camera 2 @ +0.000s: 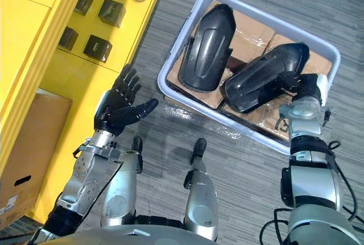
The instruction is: Walk over and take three plastic housings, then place them on the shelf
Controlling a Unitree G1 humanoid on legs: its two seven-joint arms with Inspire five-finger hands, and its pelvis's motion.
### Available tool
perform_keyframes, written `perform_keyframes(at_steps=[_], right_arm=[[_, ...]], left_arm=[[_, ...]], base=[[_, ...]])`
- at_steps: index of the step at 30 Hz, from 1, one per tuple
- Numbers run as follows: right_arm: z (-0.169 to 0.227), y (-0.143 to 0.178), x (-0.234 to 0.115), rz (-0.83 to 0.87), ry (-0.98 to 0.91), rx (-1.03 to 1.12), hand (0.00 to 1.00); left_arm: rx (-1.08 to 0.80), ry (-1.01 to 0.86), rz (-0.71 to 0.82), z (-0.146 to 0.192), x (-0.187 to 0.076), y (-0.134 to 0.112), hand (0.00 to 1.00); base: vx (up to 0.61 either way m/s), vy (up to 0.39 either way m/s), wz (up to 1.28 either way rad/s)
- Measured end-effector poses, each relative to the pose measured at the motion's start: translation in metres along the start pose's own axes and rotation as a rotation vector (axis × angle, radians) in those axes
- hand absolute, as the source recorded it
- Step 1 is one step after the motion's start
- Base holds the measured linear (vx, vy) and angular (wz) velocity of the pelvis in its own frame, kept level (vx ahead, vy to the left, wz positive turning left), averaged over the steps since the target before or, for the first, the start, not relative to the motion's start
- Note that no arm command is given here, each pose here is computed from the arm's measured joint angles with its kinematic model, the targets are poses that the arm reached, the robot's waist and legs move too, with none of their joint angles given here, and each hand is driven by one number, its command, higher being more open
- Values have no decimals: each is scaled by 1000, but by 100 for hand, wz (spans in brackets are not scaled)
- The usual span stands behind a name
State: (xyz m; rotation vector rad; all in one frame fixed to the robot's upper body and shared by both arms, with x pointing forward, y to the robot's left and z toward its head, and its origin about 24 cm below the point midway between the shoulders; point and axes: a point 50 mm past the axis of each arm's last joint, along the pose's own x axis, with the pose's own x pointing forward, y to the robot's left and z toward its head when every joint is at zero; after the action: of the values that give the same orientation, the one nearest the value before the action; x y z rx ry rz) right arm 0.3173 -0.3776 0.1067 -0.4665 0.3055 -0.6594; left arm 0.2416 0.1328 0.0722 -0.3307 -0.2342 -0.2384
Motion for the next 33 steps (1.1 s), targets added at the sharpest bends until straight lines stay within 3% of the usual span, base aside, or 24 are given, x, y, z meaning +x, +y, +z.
perform_keyframes(at_steps=[9, 14, 26, 27, 33], right_arm=[[-39, 44, -30, 129, 53, 45, 0], [-34, 61, -51, 113, -28, -7, 0], [-31, 57, -65, -11, -143, -163, 0], [-31, 57, -65, -16, -152, -187, 100], [-27, 63, -68, 12, -193, -193, 100]], left_arm=[[47, -79, 51, 27, -11, 17, 100], [47, -35, 38, 24, -9, 14, 100], [118, -19, -125, 40, 40, -4, 100], [121, 0, -133, 39, 45, -4, 100], [154, 33, -106, 37, 55, 3, 100]], base=[[25, -15, -4], [43, -13, -7], [1, 6, -15], [-24, -1, -10], [-2, 0, -2]])
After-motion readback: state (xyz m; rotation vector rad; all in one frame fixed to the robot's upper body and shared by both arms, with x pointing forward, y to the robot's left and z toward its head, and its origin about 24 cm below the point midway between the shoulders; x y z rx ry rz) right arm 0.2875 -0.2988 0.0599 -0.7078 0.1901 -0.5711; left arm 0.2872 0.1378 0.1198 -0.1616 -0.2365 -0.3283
